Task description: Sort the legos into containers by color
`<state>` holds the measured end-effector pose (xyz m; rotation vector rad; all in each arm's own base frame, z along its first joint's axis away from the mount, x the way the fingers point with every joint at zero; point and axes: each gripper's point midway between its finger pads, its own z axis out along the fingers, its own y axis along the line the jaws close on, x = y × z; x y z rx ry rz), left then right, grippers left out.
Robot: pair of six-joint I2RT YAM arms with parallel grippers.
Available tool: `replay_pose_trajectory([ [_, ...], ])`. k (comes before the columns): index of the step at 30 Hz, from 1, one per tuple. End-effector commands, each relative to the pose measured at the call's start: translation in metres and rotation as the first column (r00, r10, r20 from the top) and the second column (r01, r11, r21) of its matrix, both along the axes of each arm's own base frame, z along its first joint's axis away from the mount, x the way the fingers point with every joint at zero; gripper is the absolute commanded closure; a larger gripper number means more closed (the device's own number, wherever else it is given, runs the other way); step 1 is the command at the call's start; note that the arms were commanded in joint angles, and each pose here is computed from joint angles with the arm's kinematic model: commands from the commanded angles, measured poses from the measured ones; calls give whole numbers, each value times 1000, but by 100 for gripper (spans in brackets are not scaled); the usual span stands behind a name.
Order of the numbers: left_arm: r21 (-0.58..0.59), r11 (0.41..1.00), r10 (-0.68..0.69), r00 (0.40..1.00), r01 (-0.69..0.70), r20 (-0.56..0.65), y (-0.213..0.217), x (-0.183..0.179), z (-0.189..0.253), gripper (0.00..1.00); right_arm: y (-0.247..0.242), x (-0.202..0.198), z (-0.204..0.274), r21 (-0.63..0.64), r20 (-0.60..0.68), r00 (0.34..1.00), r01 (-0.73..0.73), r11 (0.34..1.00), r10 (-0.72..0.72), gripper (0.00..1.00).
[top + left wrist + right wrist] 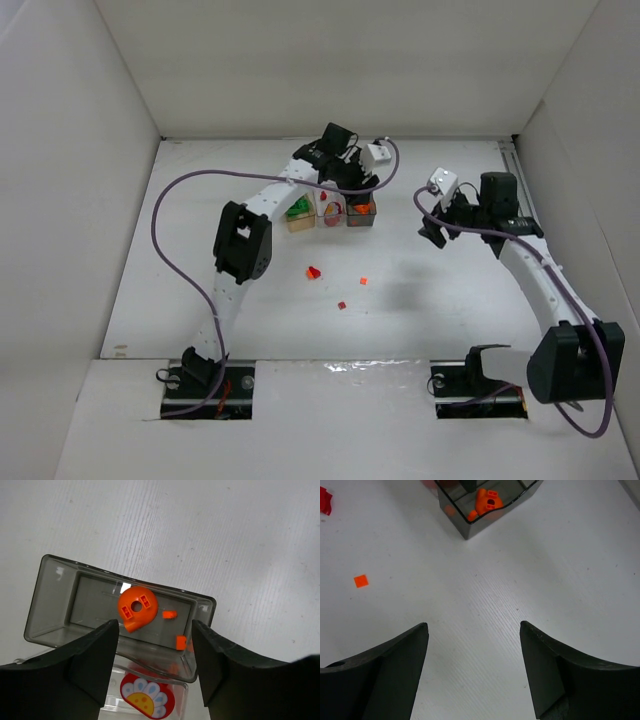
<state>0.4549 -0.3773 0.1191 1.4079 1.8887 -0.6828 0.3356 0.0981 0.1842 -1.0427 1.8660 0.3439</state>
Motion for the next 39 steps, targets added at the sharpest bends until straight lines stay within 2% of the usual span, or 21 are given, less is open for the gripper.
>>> replay_pose_trajectory([
  [1, -68, 997, 28, 996, -22, 90, -2, 12, 47, 43, 12, 14, 28, -13, 118, 991, -61, 998, 62, 22],
  [3, -103, 994, 46, 993, -35, 110, -4, 13, 66, 43, 19, 12, 28, -18, 118, 990, -76, 997, 78, 22],
  [5, -166, 982, 110, 984, -86, 139, 14, 26, 101, 43, 27, 12, 22, -35, 115, 987, -113, 993, 116, 25],
  [8, -262, 943, 222, 974, -205, 38, 45, 34, 129, 43, 55, 5, 18, -119, 165, 946, -262, 958, 279, 29],
  [9, -321, 914, 276, 960, -248, 44, 73, 43, 159, 43, 65, 1, 16, -162, 178, 927, -304, 939, 331, 30],
  [10, -346, 894, 311, 950, -284, 22, 88, 44, 170, 43, 67, 3, 9, -202, 182, 914, -326, 924, 362, 32],
  [11, -362, 874, 340, 940, -323, -17, 102, 42, 177, 43, 67, 9, 1, -267, 187, 887, -368, 891, 423, 34],
  [13, -383, 849, 396, 918, -365, 4, 141, 38, 200, 43, 75, 1, -3, -281, 151, 833, -480, 831, 532, 36],
  [15, -391, 829, 437, 900, -401, 4, 167, 24, 212, 43, 83, -3, -28, -334, 88, 737, -612, 717, 671, 39],
  [17, -388, 797, 505, 863, -464, 5, 204, 16, 214, 43, 92, -31, -53, -302, -56, 631, -749, 589, 774, 44],
  [23, -380, 750, 586, 810, -542, 2, 243, -7, 201, 43, 124, -61, -79, -293, -148, 475, -859, 420, 868, 48],
  [25, -374, 741, 601, 799, -557, 0, 249, -13, 195, 43, 131, -67, -83, -261, -181, 479, -865, 428, 859, 48],
  [27, -370, 735, 613, 790, -569, 4, 252, -22, 191, 43, 139, -66, -91, -237, -209, 527, -845, 480, 824, 48],
  [28, -365, 729, 623, 782, -578, 6, 254, -24, 189, 43, 141, -70, -93, -200, -243, 565, -824, 530, 788, 48],
  [31, -360, 723, 635, 772, -590, 10, 258, -33, 187, 43, 142, -68, -106, -169, -273, 637, -770, 616, 721, 51],
  [32, -355, 724, 639, 769, -591, 23, 259, -32, 187, 43, 140, -70, -104, -152, -295, 679, -728, 669, 672, 53],
  [35, -344, 729, 636, 771, -591, 22, 260, -41, 179, 43, 142, -67, -105, -175, -293, 756, -644, 745, 585, 61],
  [36, -339, 725, 643, 766, -599, 21, 262, -43, 177, 43, 140, -61, -105, -195, -282, 784, -612, 767, 554, 61],
  [39, -346, 725, 643, 766, -596, 29, 262, -42, 179, 43, 151, -65, -102, -205, -281, 800, -590, 781, 531, 54],
])
